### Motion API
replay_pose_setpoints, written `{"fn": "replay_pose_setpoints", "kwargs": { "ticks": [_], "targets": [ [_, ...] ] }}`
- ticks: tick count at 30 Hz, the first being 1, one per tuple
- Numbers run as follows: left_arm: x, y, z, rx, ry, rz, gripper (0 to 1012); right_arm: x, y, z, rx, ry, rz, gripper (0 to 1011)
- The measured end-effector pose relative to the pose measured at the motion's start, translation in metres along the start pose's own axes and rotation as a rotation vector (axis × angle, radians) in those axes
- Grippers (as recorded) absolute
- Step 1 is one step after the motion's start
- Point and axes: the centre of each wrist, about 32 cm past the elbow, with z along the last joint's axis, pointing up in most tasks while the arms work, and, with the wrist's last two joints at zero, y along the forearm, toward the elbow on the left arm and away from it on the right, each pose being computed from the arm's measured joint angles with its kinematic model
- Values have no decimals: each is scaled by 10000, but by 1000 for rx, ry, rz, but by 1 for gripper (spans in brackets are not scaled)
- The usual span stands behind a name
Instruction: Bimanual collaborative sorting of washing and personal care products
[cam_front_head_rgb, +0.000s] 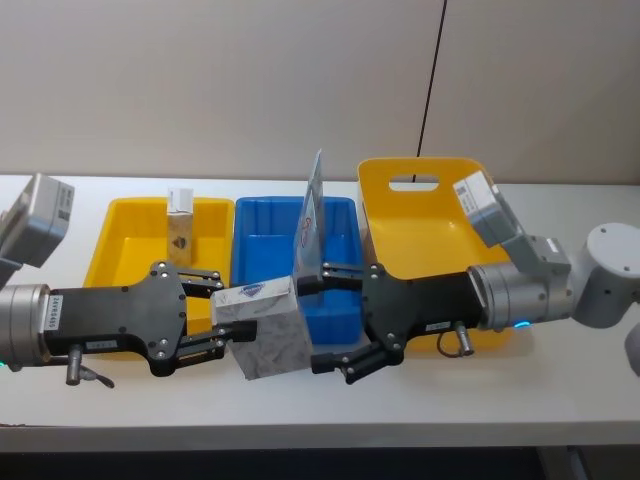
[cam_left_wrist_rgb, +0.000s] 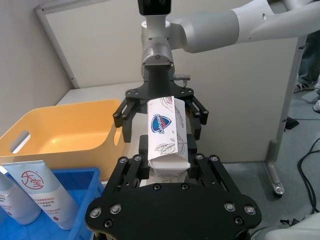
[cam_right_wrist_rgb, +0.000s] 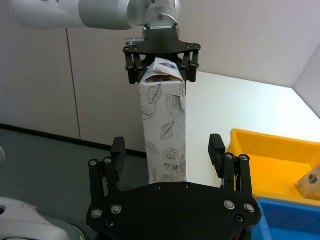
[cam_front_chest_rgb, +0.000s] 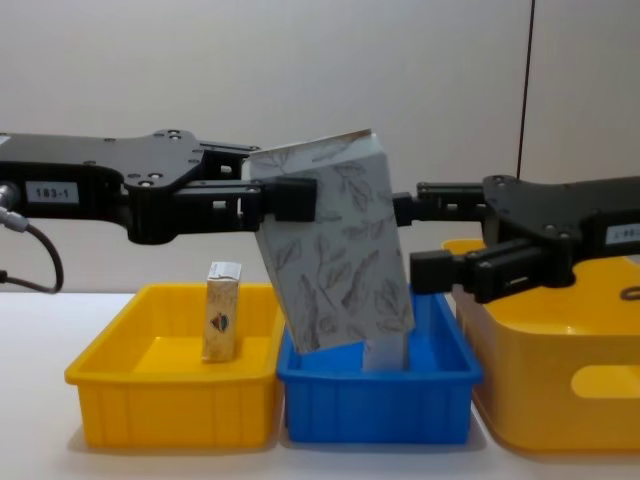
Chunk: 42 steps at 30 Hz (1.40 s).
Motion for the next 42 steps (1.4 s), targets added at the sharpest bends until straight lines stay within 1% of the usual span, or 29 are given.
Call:
{"fn": "replay_pose_setpoints", "kwargs": {
  "ticks": [11, 26, 29, 31, 39, 40, 42],
  "targets": [
    [0, 0, 0, 0, 0, 0, 363, 50, 92, -25, -2, -20, -21, 1000],
    [0, 0, 0, 0, 0, 0, 363, 77, 253, -45, -6, -31, 6, 997],
    [0, 0, 0, 0, 0, 0, 363, 77, 274, -49, -7, -33, 11, 953],
    [0, 0, 0, 0, 0, 0, 363, 79, 289, -50, -8, -35, 13, 904],
    [0, 0, 0, 0, 0, 0, 363, 82, 327, -53, -10, -42, 15, 656],
    [0, 0, -1, 0, 0, 0, 363, 82, 330, -54, -10, -42, 15, 638],
    [0, 0, 0, 0, 0, 0, 363, 81, 337, -57, -11, -43, 15, 555]
  ]
}}
